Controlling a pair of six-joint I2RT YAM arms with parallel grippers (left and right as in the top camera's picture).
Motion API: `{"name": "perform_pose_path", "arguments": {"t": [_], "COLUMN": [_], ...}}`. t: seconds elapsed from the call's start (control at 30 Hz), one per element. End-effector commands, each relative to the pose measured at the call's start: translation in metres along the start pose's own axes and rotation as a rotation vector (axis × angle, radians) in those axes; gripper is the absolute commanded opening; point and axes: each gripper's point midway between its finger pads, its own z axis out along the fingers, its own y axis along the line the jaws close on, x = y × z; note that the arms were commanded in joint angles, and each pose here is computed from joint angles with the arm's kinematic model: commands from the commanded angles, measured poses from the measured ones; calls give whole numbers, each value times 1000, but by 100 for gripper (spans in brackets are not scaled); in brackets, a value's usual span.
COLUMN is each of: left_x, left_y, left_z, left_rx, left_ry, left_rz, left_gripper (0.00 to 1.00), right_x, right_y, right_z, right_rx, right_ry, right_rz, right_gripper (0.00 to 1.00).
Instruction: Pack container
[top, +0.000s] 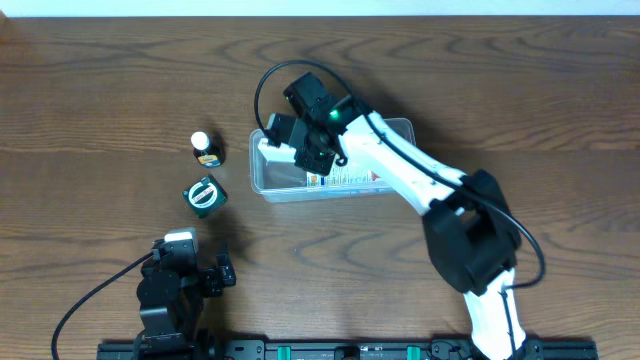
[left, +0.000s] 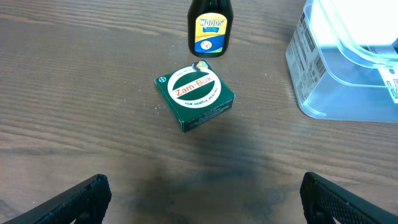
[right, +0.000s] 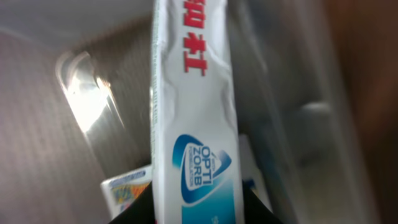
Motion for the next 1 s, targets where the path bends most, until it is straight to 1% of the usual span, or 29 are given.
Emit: {"name": "perform_pose_path", "arguments": {"t": [0.0, 0.13, 0.2, 0.23, 0.37, 0.4, 0.5, 0.57, 0.67, 0.77, 0.9, 0.97], "left_x": [-1, -1, -1, -1, -1, -1, -1, -1, -1, -1, -1, -1], "left_y": [-2, -2, -1, -2, -2, -2, -2, -2, -2, -2, -2, -1], "left_z": [-1, -1, -1, -1, -1, -1, -1, -1, -1, -1, -1, -1], "left_rx": [8, 8, 8, 8, 8, 8, 8, 8, 8, 8, 8, 8], "left_ry": [-4, -4, -4, -4, -4, -4, -4, -4, -4, -4, -4, -4], "left_rz": [3, 3, 3, 3, 3, 3, 3, 3, 3, 3, 3, 3], "left_gripper": [98, 98, 98, 98, 98, 98, 98, 98, 98, 98, 98, 98], "right_x": [-19, 0, 15, 24, 37, 38, 28, 25, 20, 9, -8, -10], "right_y": [-7, -1, 3, 4, -7, -9, 1, 2, 11, 22, 25, 22], "right_z": [-49, -58, -58, -58, -60, -61, -63, -63, -62, -60, -49, -38], "right_rx": [48, 15, -13, -26, -26, -38, -137, -147, -155, -157, -132, -120], "right_ry": [-84, -19, 32, 61, 80, 72, -1, -13, -15, -32, -68, -66], "right_rz": [38, 57, 73, 90, 186, 204, 221, 220, 172, 87, 41, 37], "right_gripper": [31, 32, 30, 27, 23, 24, 44, 51, 63, 69, 71, 73]}}
